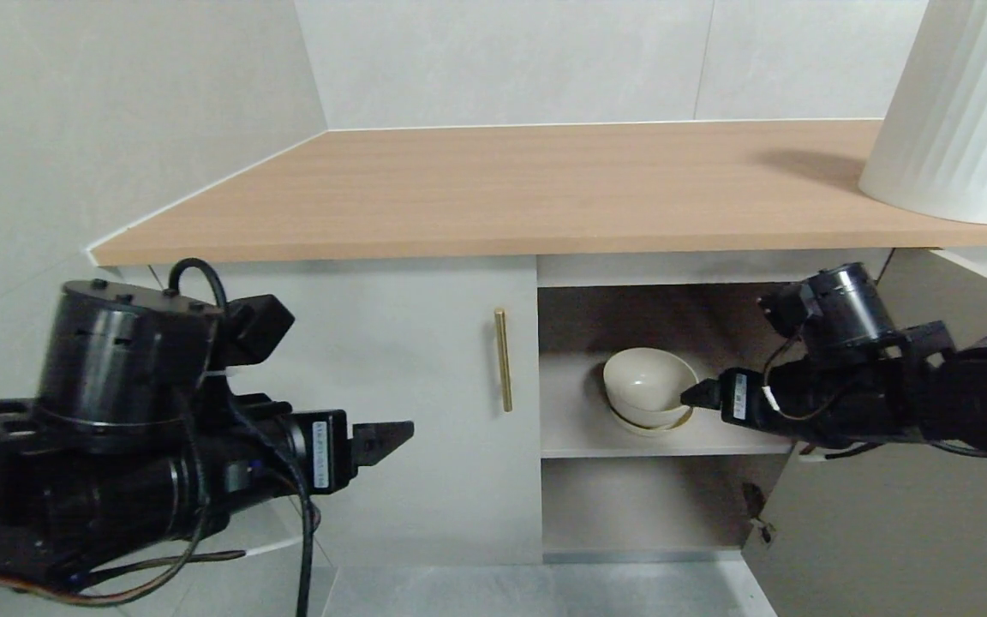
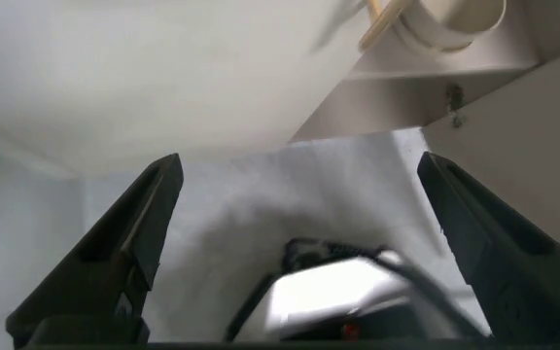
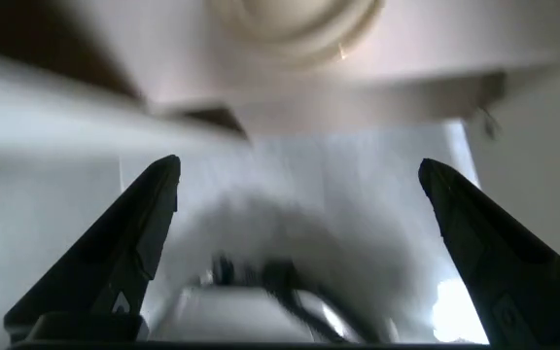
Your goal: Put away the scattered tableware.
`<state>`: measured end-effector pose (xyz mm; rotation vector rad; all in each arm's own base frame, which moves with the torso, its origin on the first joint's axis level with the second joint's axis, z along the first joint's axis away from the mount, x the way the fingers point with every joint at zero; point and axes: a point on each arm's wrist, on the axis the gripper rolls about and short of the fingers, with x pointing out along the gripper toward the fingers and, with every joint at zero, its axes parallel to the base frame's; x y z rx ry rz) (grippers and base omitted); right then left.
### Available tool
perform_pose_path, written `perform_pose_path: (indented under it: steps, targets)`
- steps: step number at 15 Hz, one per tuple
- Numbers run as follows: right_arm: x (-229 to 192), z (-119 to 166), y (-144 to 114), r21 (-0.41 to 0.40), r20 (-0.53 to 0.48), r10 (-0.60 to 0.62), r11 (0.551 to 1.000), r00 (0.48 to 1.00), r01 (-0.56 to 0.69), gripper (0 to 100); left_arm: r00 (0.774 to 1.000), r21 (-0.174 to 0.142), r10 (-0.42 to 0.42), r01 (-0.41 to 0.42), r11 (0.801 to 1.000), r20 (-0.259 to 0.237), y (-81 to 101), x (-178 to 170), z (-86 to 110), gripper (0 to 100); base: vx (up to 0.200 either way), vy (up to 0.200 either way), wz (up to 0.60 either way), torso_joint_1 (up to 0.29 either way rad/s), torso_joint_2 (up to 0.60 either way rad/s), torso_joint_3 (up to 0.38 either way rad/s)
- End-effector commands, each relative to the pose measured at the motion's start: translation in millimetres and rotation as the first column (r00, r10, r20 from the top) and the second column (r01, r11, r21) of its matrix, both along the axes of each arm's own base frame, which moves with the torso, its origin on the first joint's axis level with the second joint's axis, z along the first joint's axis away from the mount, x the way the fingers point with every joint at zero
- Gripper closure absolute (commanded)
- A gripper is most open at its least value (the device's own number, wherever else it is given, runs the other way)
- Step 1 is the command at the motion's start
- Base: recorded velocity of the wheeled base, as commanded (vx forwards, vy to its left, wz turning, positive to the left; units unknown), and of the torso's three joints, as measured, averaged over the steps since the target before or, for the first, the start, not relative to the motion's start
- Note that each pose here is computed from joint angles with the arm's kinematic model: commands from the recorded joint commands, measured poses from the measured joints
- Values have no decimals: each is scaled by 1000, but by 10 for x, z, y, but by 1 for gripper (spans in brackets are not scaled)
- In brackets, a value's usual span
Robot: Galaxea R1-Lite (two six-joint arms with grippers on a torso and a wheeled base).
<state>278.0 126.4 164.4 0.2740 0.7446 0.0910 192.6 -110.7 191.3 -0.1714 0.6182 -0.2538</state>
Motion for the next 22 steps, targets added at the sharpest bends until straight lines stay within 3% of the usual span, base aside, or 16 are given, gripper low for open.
perform_pose_path:
  steps: [1, 4, 8, 12, 22]
  targets:
    - [-627, 335, -220, 5, 36, 47, 999, 998, -47, 0, 998, -19, 7, -6, 1000, 58, 196, -275, 136, 0, 0, 0, 0, 0, 0, 0]
    - [-1045, 334, -278, -8, 22, 124, 992, 992, -124, 0, 998, -15, 28, -27, 1000, 56, 323, -417, 117, 0, 0, 0, 0, 0, 0, 0]
    - [-1189, 361, -322, -32, 51, 176, 984, 983, -174, 0, 999, 23, 7, -8, 1000, 50, 294, -369, 78, 0, 0, 0, 0, 0, 0, 0]
    - [-1219, 359, -340, -44, 45, 186, 982, 982, -184, 0, 1000, 42, 4, -4, 999, 16, 243, -293, 8, 0, -200, 0, 0, 7, 4, 0]
    - [-1203, 278, -326, -66, 13, 198, 978, 980, -197, 0, 1000, 45, -2, 1, 999, 10, 238, -297, -5, 0, -200, 0, 0, 1, 4, 4]
